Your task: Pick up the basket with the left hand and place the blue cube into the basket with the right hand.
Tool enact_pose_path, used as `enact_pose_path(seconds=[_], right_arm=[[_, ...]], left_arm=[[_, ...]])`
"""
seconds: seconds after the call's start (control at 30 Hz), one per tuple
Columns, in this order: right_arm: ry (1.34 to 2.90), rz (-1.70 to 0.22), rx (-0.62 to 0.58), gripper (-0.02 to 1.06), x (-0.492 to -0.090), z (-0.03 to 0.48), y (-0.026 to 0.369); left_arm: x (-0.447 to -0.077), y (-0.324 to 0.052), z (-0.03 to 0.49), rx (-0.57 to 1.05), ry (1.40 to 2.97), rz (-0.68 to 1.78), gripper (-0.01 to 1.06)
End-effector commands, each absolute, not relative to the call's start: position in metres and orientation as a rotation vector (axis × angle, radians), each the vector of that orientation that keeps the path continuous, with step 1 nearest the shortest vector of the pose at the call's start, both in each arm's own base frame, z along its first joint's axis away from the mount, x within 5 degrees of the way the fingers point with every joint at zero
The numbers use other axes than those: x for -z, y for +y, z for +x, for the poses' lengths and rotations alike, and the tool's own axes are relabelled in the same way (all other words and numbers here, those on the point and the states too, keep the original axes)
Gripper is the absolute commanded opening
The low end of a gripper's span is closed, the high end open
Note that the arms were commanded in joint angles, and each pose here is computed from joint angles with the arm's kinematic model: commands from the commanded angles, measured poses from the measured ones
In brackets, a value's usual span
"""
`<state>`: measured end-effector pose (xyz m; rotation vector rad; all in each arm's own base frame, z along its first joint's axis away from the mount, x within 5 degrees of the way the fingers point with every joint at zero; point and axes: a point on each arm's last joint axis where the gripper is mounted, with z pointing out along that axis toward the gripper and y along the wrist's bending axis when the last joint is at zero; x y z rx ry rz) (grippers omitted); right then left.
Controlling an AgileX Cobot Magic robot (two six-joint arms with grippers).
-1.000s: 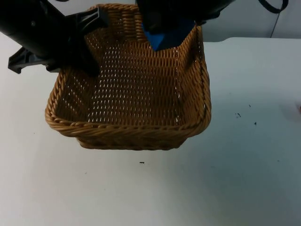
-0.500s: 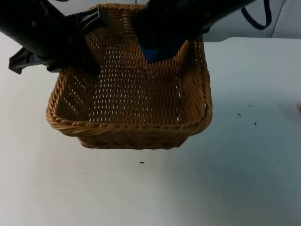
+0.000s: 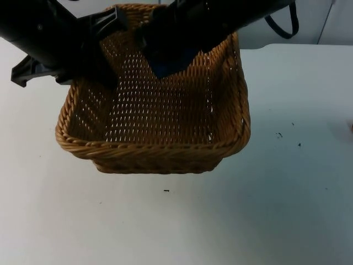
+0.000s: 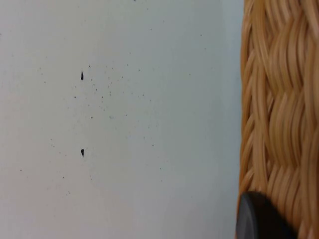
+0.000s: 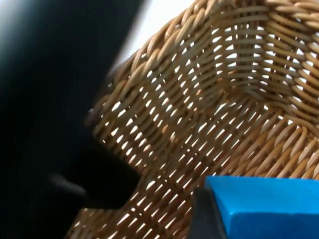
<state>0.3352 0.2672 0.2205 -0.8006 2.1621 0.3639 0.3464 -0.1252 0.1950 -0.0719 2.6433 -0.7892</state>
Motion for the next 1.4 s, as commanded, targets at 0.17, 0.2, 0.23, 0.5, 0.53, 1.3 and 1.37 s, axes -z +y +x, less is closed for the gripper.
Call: enact_pose_path(seconds=[0.17,0.2,0.23,0.5,0.53,1.3,1.37], right_arm=[[2.141,-0.868,-0.320,0.00,-0.2209,0.3343,0.2678],[2.141,-0.868,-0.320,0.00,-0.2209,0.3343,0.2678],[2.143,-0.868,-0.320,0.00,-0.2208,0.3342,0.2677],[2.159,-0.903,-0.294,0.00,-0.2187,0.3330,0.2662],[2.166,-0.907,-0.293,0.01,-0.2182,0.3326,0.2660],[2.146,-0.886,-0.303,0.74,-0.2200,0.3339,0.2669],[2.145,-0.889,-0.301,0.75,-0.2200,0.3339,0.2669]], left_arm=[[-0.1986,-0.1287,0.3455,0.821,2.633,-0.088,0.00],[-0.1986,-0.1287,0.3455,0.821,2.633,-0.088,0.00],[-0.1986,-0.1287,0.3455,0.821,2.633,-0.088,0.00],[-0.1985,-0.1288,0.3452,0.824,2.636,-0.086,0.00],[-0.1985,-0.1288,0.3452,0.824,2.636,-0.086,0.00],[-0.1985,-0.1288,0.3452,0.824,2.636,-0.086,0.00],[-0.1985,-0.1288,0.3452,0.824,2.636,-0.086,0.00]])
